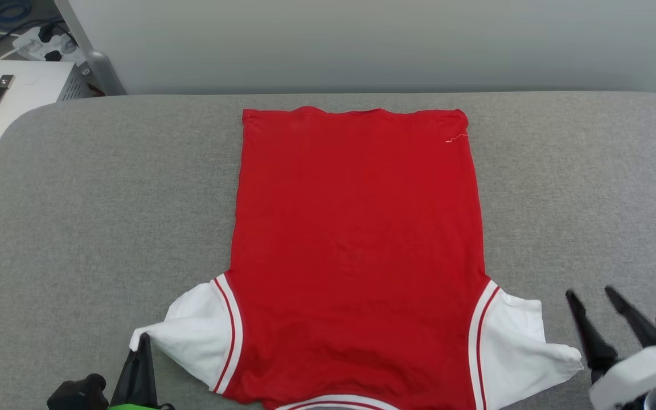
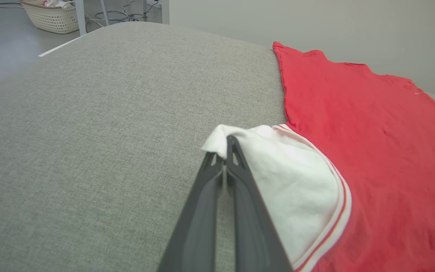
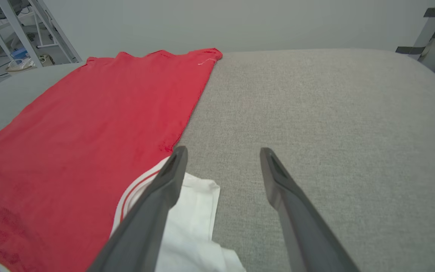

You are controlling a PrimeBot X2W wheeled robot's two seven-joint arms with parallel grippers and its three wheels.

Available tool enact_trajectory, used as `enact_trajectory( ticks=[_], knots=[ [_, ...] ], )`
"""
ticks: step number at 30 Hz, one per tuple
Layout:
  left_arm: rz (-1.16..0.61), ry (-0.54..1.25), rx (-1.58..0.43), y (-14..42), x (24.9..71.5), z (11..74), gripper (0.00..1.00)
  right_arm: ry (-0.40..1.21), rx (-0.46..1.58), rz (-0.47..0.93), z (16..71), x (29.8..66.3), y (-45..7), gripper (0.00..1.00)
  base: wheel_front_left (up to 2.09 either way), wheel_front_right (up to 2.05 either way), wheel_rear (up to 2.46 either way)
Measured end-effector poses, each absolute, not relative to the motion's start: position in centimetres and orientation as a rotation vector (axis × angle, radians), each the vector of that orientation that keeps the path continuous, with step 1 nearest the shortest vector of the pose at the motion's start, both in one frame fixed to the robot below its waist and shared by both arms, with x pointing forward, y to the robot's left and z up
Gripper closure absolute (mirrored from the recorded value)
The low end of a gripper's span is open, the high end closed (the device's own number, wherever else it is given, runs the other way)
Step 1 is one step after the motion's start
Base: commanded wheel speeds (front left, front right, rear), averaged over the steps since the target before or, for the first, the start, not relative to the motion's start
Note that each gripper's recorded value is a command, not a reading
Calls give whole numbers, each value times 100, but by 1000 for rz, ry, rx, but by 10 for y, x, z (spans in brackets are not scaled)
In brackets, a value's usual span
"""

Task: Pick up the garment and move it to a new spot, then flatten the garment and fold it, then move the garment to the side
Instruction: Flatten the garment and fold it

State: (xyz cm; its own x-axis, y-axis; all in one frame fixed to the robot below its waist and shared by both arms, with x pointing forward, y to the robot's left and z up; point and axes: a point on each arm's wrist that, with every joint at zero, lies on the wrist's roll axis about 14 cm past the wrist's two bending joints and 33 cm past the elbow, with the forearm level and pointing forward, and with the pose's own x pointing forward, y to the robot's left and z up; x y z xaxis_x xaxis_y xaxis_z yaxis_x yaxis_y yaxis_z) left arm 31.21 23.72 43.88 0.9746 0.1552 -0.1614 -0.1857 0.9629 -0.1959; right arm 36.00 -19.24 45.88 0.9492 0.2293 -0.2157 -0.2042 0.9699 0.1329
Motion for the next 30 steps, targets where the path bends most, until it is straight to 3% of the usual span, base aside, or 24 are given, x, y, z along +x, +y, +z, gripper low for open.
enact_trajectory(
  ticks=[6, 11, 20, 26, 30],
  knots=[
    [141, 107, -210, 228, 332, 449, 100, 6, 10, 272, 547, 431, -192, 0, 0, 0, 0],
    [128, 60, -216, 224, 353, 461, 100, -23, -50, 351, 596, 484, -173, 0, 0, 0, 0],
    [118, 13, -239, 217, 389, 468, 100, 352, -225, 439, 567, 571, -147, 0, 0, 0, 0],
    [132, 26, -229, 222, 399, 460, 100, 717, -240, 458, 499, 600, -137, 0, 0, 0, 0],
    [153, 32, -248, 224, 405, 457, 100, 824, -247, 485, 472, 618, -119, 0, 0, 0, 0]
  ],
)
